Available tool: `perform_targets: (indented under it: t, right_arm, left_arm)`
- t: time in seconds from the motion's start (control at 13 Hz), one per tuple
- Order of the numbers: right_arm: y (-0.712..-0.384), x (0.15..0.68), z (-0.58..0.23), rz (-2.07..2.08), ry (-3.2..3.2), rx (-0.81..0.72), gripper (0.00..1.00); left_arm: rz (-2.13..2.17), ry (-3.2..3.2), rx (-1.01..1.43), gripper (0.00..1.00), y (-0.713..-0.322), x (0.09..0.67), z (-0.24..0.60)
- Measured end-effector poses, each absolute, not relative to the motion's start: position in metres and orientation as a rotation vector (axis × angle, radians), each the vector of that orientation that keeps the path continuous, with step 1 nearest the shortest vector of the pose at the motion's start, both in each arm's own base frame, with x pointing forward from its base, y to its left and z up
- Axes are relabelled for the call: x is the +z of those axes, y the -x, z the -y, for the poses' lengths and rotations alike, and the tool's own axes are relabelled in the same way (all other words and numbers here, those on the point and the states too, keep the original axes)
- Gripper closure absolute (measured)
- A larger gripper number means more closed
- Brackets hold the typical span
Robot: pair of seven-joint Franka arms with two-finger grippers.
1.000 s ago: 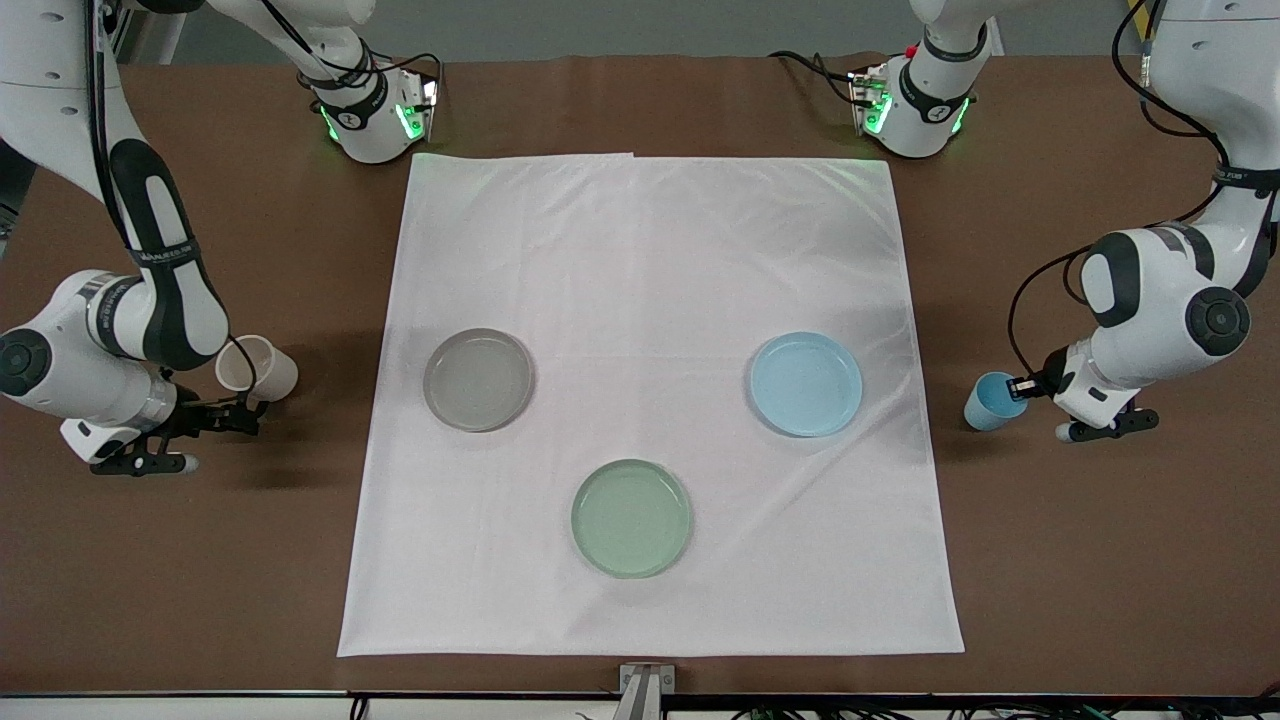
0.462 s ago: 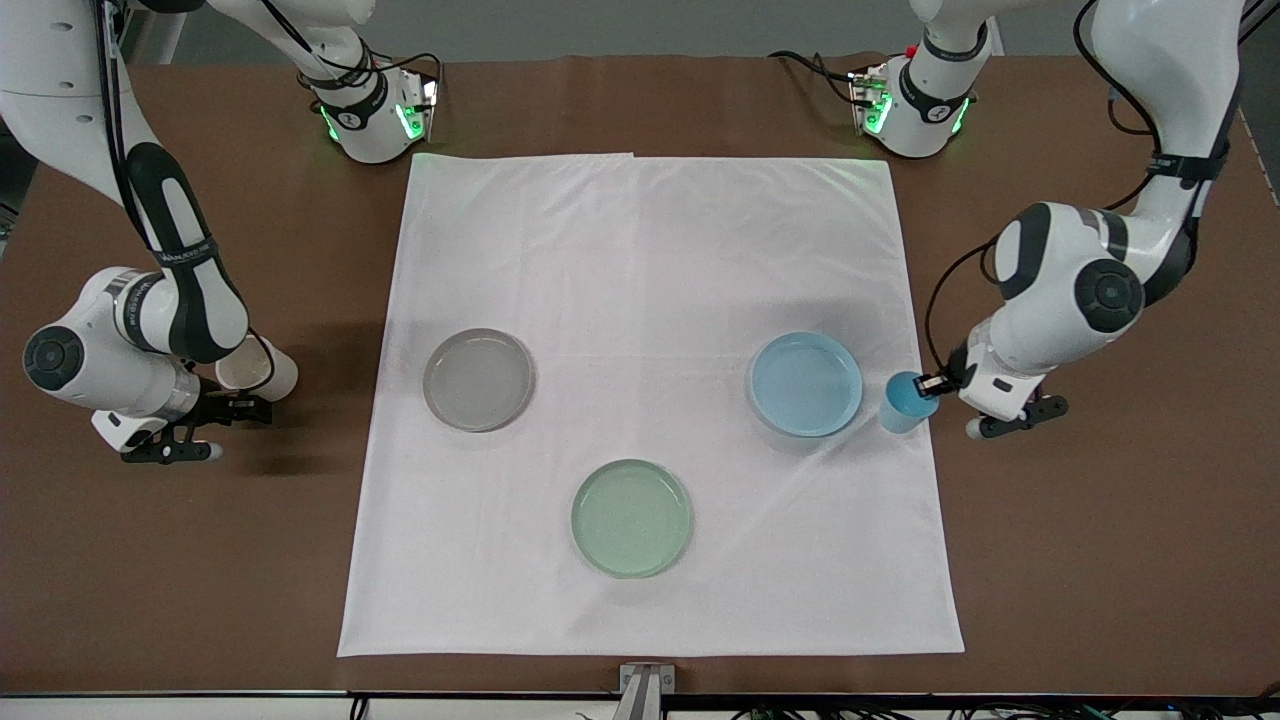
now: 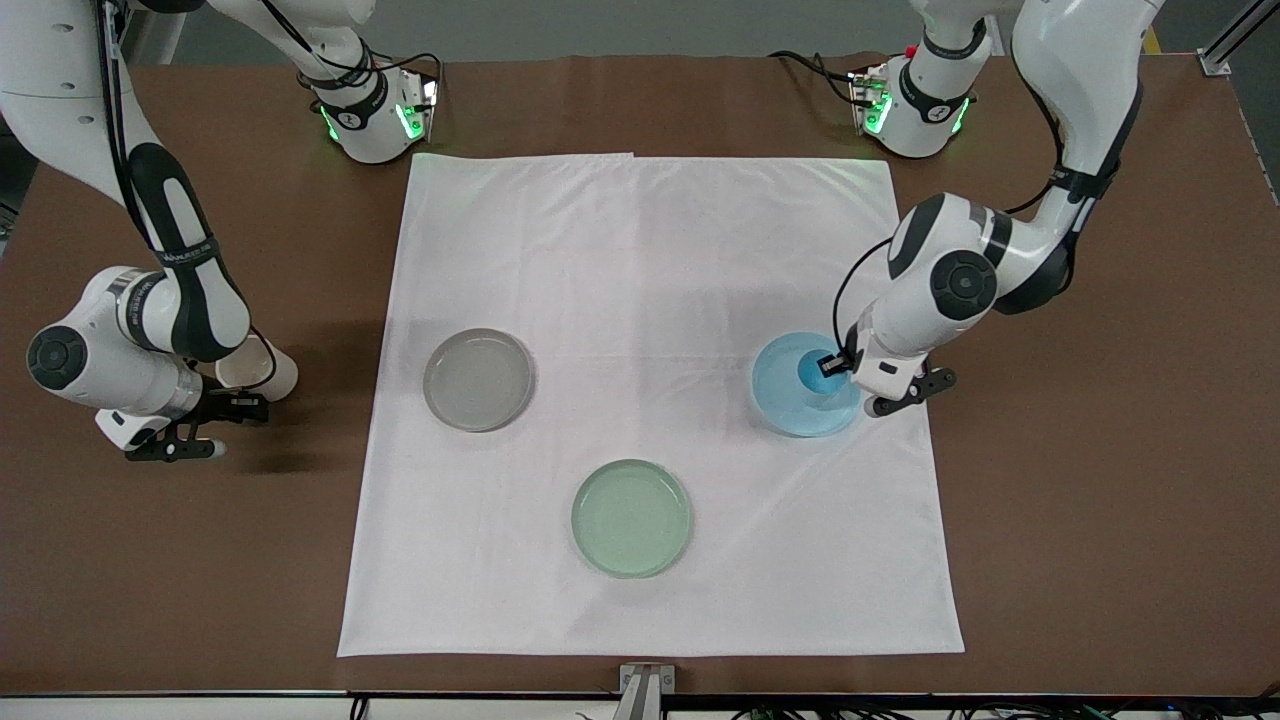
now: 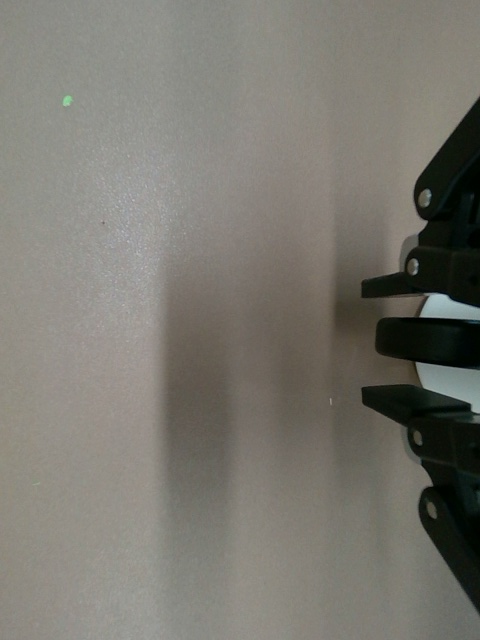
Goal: Place blue cup in blue plate and white mug in gray plate
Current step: 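Carry the blue cup with the left gripper onto the blue plate, then open the left gripper and withdraw it while the right gripper lifts the mug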
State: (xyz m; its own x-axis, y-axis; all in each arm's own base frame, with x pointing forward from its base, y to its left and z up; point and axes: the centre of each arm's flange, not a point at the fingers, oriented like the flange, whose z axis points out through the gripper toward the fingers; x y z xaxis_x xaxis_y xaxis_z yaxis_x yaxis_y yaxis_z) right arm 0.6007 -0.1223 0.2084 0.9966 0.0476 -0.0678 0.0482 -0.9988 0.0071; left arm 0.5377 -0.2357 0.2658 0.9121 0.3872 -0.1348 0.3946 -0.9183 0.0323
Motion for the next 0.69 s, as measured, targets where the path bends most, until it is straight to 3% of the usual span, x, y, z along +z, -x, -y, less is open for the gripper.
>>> perform_targets:
  t: [0.15,0.31,0.38,0.46,0.54,0.69]
  right_arm:
    - [-0.599,0.207,0.123,-0.074,-3.131,-0.111,0.61]
    - [-0.598,0.206,0.123,-0.075,-3.131,-0.118,0.65]
    - [-0.598,0.206,0.123,-0.075,-3.131,-0.118,0.73]
    - [-0.598,0.206,0.123,-0.081,-3.131,-0.118,0.73]
    - [-0.597,0.205,0.123,-0.094,-3.132,-0.124,0.79]
    - [-0.596,0.205,0.122,-0.105,-3.134,-0.145,0.8]
  left_arm:
    - [-0.621,-3.015,-0.23,0.92,-0.534,0.251,0.24]
    - [-0.638,-3.012,-0.241,0.74,-0.537,0.245,0.235]
    - [-0.649,-3.006,-0.231,0.63,-0.541,0.247,0.231]
    - [-0.657,-2.998,-0.207,0.51,-0.548,0.255,0.228]
    - [-0.647,-3.002,-0.161,0.4,-0.558,0.269,0.225]
    - [-0.638,-3.023,-0.071,0.2,-0.584,0.325,0.211]
